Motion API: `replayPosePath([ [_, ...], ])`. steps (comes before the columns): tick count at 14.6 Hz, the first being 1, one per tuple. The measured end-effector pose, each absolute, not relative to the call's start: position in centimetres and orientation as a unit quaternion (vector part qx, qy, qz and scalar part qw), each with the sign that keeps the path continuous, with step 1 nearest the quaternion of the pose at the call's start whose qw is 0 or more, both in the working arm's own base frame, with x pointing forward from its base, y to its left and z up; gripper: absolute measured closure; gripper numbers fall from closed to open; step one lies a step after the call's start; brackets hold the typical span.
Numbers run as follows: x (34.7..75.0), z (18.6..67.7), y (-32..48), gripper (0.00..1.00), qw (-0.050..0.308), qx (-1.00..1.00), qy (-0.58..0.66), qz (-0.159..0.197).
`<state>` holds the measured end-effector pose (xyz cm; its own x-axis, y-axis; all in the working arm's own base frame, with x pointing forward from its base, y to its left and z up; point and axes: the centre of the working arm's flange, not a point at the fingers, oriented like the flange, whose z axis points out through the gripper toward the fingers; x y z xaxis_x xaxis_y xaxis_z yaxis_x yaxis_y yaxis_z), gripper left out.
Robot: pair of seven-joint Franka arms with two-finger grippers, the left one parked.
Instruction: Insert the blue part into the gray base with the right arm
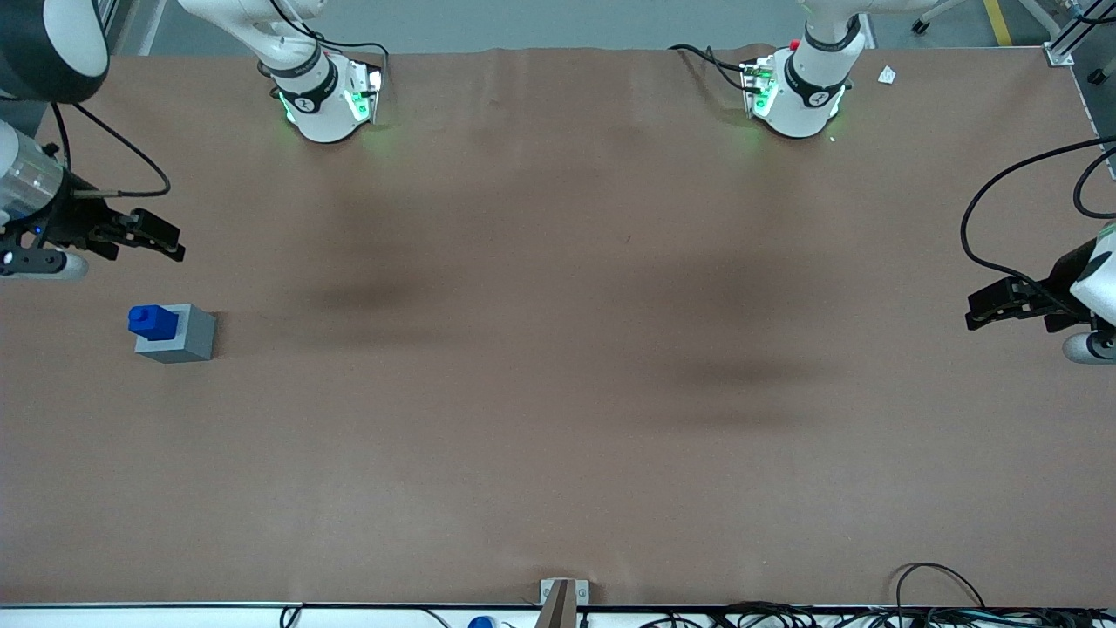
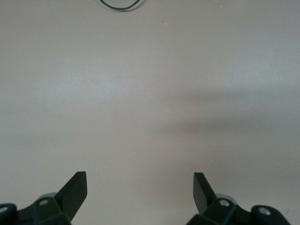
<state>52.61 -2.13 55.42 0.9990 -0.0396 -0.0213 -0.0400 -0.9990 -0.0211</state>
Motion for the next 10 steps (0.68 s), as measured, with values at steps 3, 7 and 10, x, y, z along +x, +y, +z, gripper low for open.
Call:
replayPosePath([
  [3, 50.9, 57.6, -1.7, 0.00, 0.011, -0.999, 0.037, 0.011],
  [7, 49.2, 61.0, -1.2, 0.00, 0.011, -0.999, 0.041, -0.007],
  [10, 48.6, 63.6, -0.9, 0.00, 0.011, -0.999, 0.039, -0.012],
])
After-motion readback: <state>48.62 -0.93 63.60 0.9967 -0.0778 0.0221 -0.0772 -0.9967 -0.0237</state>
